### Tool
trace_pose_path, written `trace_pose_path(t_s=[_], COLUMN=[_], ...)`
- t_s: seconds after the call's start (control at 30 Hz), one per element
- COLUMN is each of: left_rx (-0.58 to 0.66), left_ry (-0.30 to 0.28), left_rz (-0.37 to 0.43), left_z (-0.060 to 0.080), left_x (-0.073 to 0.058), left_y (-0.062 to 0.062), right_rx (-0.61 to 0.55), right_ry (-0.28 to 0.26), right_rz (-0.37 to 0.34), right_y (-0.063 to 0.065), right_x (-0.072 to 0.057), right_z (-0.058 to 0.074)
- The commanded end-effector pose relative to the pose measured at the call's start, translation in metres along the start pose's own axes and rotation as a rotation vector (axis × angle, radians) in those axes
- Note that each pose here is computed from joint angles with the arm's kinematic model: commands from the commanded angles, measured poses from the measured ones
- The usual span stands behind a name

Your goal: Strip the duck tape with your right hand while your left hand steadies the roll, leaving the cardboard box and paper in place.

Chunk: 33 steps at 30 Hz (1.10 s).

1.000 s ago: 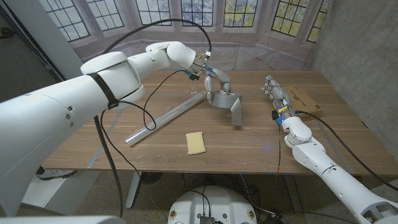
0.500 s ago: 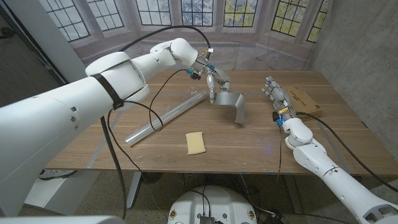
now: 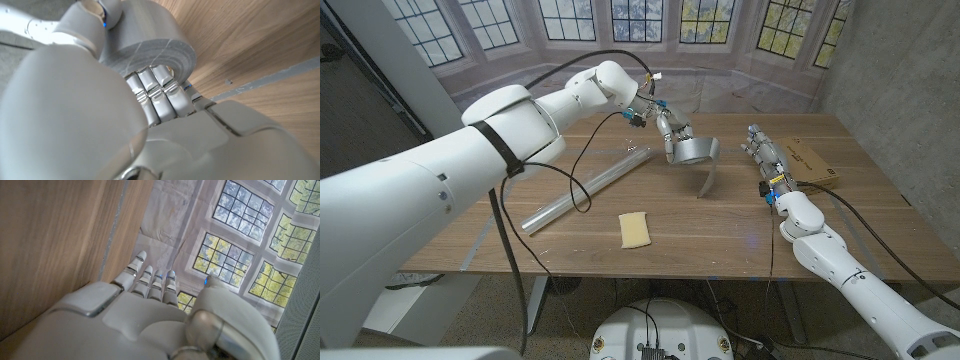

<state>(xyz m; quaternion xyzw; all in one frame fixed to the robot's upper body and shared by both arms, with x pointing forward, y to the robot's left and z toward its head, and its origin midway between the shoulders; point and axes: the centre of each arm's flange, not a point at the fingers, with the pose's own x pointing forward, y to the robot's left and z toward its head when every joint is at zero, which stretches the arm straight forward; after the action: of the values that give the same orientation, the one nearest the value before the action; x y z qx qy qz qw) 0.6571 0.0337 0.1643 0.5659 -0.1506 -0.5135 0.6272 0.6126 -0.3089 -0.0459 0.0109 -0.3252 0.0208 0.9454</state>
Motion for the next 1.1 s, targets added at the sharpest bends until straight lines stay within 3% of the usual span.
trace_pose_path(t_s=[0.03,0.53,0.77,1.1], left_rx=[-0.196,-0.386,-0.407,-0.603], left_ry=[-0.028,-0.072,-0.09,-0.167], left_rz=[0.036,0.048,0.033,0.032], left_z=[-0.007,-0.013,-0.012,-0.019], left_x=[0.003,0.01,0.013,0.021], left_y=[0.002,-0.003,-0.006,-0.018], right_rx=[-0.003,-0.007,-0.011,-0.019], right_ry=[0.008,0.013,0.015,0.019], right_rz=[-0.003,-0.005,-0.006,-0.007], right_y=[0.0,-0.001,-0.002,-0.004], right_x=[-0.002,-0.007,-0.009,-0.014], right_z=[-0.001,-0.001,-0.001,0.0])
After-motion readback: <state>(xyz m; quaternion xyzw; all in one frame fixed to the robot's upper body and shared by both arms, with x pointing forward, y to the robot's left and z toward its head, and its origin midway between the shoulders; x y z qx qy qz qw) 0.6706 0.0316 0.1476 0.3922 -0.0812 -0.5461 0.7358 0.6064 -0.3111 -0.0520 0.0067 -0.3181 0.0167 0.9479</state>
